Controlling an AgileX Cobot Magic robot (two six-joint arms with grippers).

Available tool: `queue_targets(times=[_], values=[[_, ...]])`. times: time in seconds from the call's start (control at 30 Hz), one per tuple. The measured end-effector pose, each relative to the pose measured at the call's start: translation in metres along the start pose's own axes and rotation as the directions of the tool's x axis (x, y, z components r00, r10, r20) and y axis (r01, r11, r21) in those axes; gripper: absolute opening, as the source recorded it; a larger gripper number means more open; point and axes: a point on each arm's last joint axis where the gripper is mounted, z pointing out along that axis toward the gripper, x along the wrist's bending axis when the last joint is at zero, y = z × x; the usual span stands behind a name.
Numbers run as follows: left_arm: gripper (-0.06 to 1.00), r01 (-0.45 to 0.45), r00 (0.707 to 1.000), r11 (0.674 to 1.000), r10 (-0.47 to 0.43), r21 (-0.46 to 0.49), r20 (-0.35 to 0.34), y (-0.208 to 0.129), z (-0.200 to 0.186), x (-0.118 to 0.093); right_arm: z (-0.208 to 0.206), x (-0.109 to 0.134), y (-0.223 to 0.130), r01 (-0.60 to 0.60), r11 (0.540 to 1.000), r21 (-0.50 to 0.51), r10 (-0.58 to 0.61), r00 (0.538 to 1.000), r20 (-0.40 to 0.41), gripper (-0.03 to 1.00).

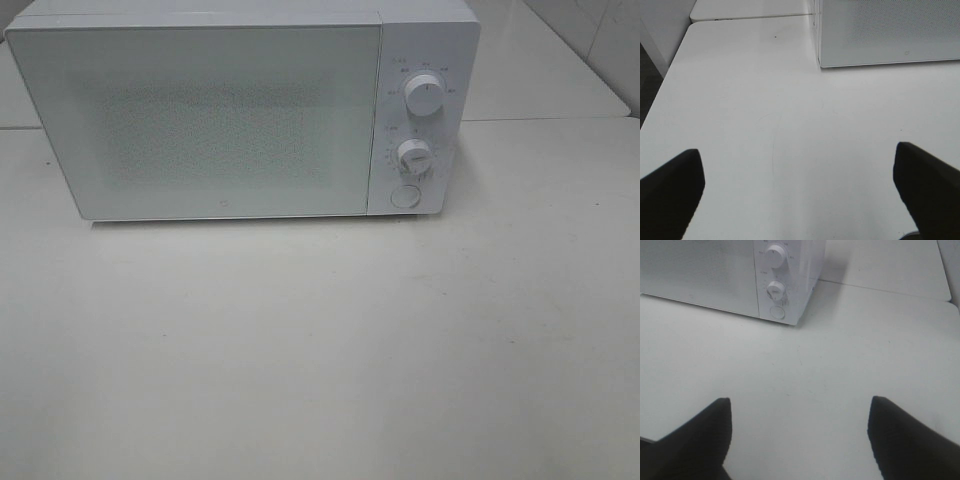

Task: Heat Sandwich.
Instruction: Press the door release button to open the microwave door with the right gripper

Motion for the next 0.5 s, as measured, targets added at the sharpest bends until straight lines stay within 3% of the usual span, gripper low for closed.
queue_targets(times=[0.2, 0.5], values=[[0.97, 0.000, 1.000, 1.000, 0.000, 0.000, 0.000, 0.000, 0.000, 0.000, 0.022, 0.002, -0.021, -0.105, 0.994, 0.028, 0.103, 0.992, 0.073, 0.73], [0.97, 0.000, 1.000, 1.000, 0.000, 0.000, 0.000, 0.000, 0.000, 0.000, 0.032, 0.002, -0.029, -0.144, 0.988, 0.050, 0.137, 0.984, 0.117, 0.73]])
